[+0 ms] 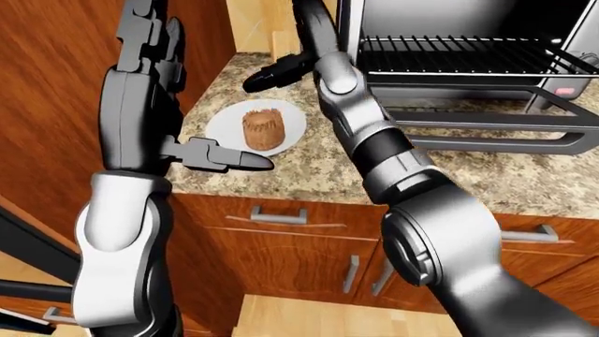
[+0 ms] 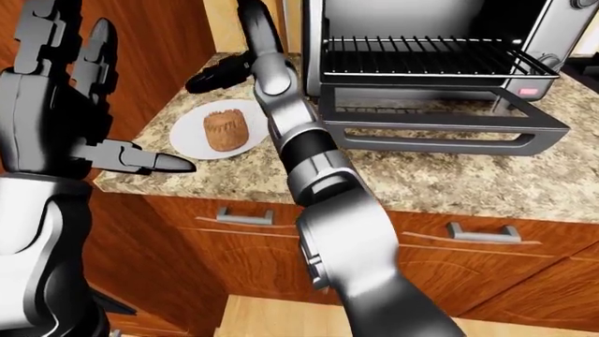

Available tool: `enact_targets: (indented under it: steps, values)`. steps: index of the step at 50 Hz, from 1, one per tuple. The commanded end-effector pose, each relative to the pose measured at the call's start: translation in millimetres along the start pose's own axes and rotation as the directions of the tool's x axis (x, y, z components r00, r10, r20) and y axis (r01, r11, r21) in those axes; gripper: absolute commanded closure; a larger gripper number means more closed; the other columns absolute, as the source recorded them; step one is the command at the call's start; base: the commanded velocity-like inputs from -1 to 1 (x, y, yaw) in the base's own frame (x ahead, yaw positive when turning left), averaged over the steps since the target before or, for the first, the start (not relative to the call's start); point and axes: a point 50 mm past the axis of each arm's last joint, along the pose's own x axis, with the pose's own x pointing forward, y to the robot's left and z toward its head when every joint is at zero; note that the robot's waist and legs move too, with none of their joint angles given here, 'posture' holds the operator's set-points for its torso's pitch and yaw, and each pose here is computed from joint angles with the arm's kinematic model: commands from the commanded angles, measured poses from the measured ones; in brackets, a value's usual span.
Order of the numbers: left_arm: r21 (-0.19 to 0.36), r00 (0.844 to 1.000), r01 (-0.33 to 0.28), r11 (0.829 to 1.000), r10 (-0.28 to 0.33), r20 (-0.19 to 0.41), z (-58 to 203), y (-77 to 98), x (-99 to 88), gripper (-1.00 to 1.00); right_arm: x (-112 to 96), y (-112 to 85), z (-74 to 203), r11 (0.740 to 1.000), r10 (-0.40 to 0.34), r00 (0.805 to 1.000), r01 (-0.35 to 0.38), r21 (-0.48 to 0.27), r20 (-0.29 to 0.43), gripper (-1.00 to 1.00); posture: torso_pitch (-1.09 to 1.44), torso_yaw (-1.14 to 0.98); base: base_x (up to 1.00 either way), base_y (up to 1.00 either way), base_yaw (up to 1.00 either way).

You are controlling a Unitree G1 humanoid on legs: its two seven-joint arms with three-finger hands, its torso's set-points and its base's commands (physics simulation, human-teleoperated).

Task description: Pick the scone from the rack and place it on the plate on the counter.

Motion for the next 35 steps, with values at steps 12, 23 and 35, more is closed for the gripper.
enact_targets:
  steps: [12, 23, 35]
  values:
    - [0.018, 0.998, -0.016, 1.000, 0.015, 0.065, 12.3, 3.3, 1.6, -1.00, -7.9, -32.2, 77.1, 0.999, -0.020, 0.987, 0.012, 0.053, 0.162, -1.00, 0.00, 0.18, 0.00, 0.00, 0.00]
    - [0.021, 0.998, -0.021, 1.000, 0.019, 0.066, 14.5, 4.7, 0.7, -1.00, -59.7, -55.2, 114.9, 0.999, -0.038, 0.979, 0.032, 0.035, 0.202, -1.00, 0.00, 0.18, 0.00, 0.00, 0.00]
    - [0.017, 0.997, -0.024, 1.000, 0.022, 0.071, 15.5, 5.6, -0.7, -1.00, -121.7, -81.2, 137.7, 0.995, -0.098, 0.968, 0.097, 0.015, 0.231, -1.00, 0.00, 0.18, 0.00, 0.00, 0.00]
